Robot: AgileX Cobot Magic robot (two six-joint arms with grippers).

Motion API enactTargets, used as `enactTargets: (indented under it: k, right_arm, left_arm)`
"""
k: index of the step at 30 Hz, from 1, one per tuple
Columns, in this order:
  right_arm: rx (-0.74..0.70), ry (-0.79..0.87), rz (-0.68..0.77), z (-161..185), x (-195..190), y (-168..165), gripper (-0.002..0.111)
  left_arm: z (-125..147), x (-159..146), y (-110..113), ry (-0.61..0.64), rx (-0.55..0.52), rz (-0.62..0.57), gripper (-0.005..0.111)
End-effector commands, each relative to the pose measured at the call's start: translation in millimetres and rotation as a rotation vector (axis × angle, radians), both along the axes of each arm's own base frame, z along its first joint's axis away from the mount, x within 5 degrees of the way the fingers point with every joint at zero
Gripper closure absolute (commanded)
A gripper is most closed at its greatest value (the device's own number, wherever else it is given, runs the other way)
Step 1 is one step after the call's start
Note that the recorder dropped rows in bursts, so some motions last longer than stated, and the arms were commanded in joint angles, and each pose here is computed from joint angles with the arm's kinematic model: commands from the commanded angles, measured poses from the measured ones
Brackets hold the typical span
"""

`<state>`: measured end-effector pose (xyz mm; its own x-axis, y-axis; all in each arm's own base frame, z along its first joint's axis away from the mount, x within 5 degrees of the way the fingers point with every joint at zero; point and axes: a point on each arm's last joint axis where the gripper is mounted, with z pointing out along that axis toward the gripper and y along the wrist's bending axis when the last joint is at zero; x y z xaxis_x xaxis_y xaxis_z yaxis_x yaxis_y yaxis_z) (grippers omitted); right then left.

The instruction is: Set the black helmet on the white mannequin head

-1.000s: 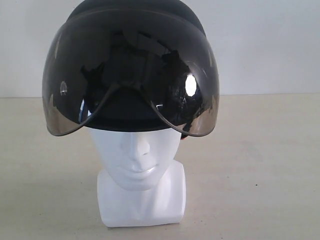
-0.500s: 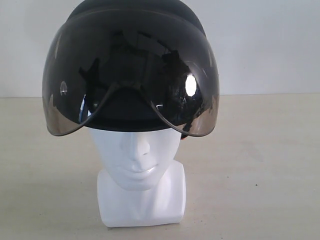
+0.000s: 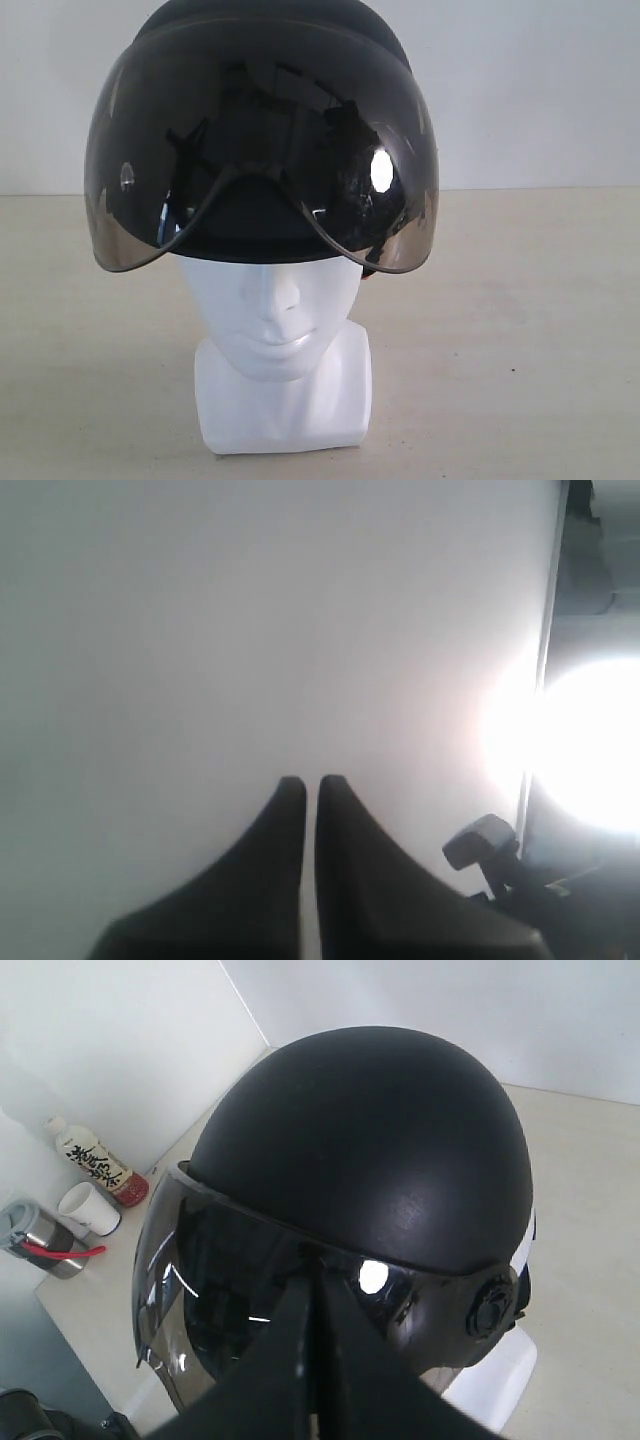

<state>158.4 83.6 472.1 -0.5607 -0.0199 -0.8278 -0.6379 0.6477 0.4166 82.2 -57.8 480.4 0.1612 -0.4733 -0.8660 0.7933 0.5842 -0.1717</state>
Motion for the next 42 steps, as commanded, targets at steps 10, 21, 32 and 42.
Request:
enactTargets:
  k: [10,21,32,42]
  right_arm:
    - [0.000,-0.020,-0.009,2.8,-2.0,-0.9,0.108]
    - [0.001,-0.021,-0.010,2.9,-1.9,-0.9,0.108]
    - [0.001,-0.021,-0.010,2.9,-1.9,-0.9,0.108]
    - [0.001,-0.021,-0.010,2.9,-1.9,-0.9,0.108]
  left_arm:
    - [-2.2,-6.8,58.0,-0.040,0.001,0.857,0.102]
    - [-43.0,-1.5,71.5,0.408,0.210,1.001,0.102]
    - [-57.7,-4.3,32.0,0.525,0.323,0.542,0.102]
    - [-34.8,29.3,22.1,0.592,0.366,0.381,0.102]
